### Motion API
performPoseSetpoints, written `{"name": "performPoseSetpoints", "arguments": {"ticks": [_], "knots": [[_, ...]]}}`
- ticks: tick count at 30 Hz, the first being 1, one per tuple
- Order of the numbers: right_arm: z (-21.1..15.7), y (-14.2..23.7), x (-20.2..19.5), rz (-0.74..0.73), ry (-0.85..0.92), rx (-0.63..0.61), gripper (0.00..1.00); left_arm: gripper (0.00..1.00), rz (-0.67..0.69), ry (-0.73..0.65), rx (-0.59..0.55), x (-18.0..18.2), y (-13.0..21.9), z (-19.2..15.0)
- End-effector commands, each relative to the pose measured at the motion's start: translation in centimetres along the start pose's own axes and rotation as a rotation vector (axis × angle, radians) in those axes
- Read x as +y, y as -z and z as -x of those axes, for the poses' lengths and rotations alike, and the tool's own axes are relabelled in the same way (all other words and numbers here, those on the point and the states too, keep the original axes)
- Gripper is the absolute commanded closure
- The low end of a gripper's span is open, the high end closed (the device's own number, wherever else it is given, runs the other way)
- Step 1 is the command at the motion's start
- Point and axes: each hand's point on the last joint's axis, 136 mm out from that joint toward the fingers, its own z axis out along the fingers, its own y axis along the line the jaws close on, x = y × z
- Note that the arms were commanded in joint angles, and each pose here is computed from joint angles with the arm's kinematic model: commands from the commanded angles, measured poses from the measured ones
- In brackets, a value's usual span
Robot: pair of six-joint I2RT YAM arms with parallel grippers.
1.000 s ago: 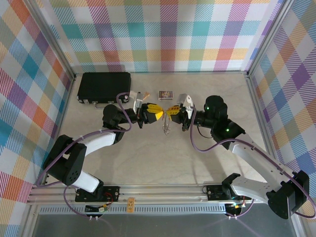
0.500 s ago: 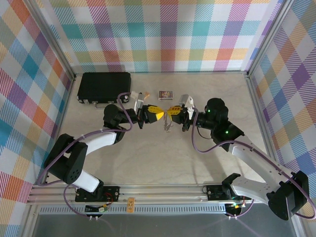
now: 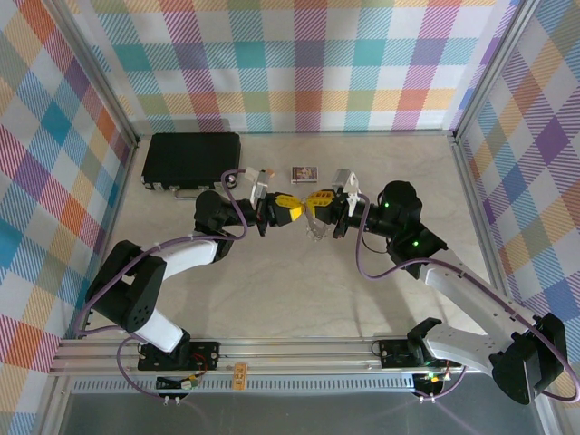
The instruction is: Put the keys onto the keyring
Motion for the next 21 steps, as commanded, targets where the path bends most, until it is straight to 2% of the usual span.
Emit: {"name": "performPoseSetpoints", "arguments": {"ticks": [1,5,9,14,21], "knots": [[2.7,0.6,0.6,0.014,0.064,-0.090,1.00,0.92,-0.033,-0.041,-0.015,-1.2,-0.4,1.1],[2.0,0.7,0.2,-0.002,0.055,-0.074,1.00,0.80,-0.012,-0.073,-0.043,-1.5,0.0,2.3],[1.8,0.9,0.1,-0.010,0.053,-0.071,1.00,0.75,0.028,-0.112,-0.077,-1.4,0.7,3.5],[1.7,1.0,0.1,-0.004,0.050,-0.069,1.00,0.73,0.058,-0.145,-0.112,-1.3,1.0,4.9],[1.7,0.8,0.6,0.029,0.033,-0.066,1.00,0.71,0.038,-0.140,-0.102,-1.4,0.5,4.6]]}}
